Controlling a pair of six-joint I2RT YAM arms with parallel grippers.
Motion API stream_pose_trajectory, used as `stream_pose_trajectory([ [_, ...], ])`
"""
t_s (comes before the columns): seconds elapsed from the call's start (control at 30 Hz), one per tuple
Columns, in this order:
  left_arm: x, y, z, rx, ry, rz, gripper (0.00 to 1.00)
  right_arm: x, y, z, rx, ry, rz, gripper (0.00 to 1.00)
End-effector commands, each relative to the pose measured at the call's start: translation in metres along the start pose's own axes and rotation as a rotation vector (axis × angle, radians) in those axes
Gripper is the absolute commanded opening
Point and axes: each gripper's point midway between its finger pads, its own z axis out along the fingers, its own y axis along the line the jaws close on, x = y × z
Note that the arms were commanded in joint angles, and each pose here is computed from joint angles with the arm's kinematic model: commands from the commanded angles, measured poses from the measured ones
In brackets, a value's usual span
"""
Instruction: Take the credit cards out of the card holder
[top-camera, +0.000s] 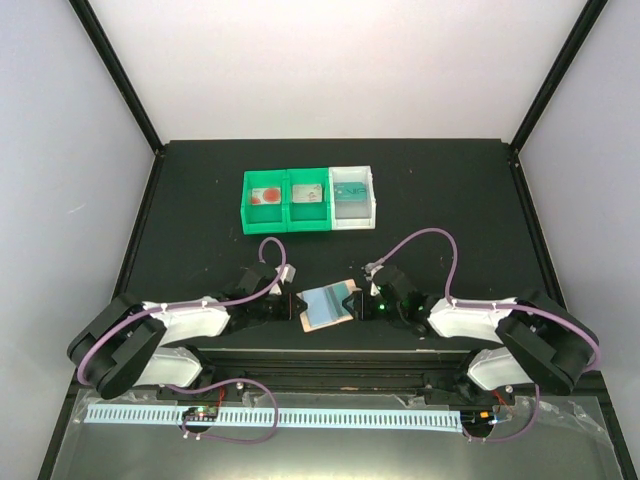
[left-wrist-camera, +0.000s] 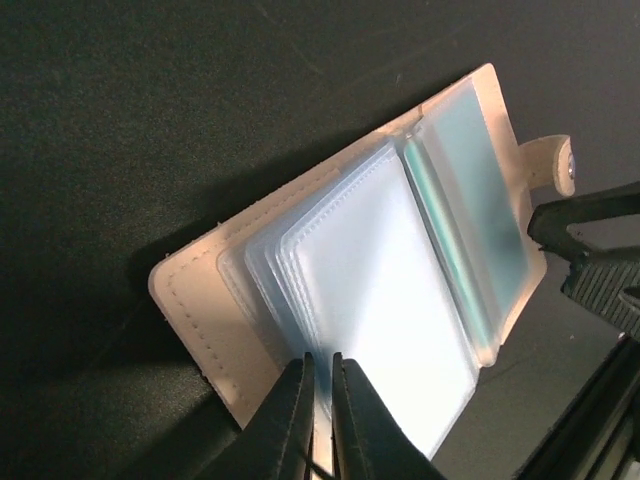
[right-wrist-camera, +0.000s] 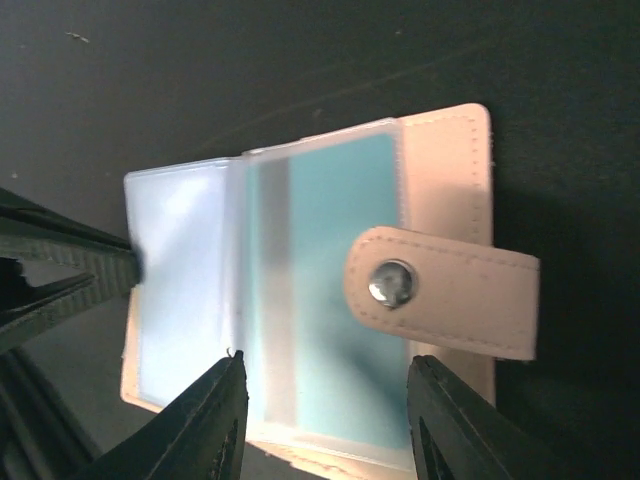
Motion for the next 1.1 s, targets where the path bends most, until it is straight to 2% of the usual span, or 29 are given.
stream_pose_trajectory([
  [0.0, -0.001, 0.001, -0.002, -0.015, -0.016, 0.010, 0.04, -0.008, -0.014, 0.001, 0.085, -0.028, -0.043, 0.44],
  [0.07, -0.001, 0.002, -0.001, -0.017, -0.013, 0.010, 0.02, -0.006, -0.017, 0.005, 0.093, -0.019, -0.043, 0.45],
  [0.27, 0.003, 0.006, 0.003, -0.027, 0.001, 0.009, 0.01, -0.003, -0.019, 0.014, 0.095, 0.002, -0.044, 0.46],
  [0.63, 0.004, 0.009, 0.006, -0.035, 0.004, 0.004, 0.02, -0.001, 0.010, 0.013, -0.060, 0.022, -0.009, 0.48],
  [1.07, 0.004, 0.013, 0.005, -0.052, 0.002, 0.006, 0.02, -0.009, 0.031, 0.005, -0.152, 0.001, 0.007, 0.48],
])
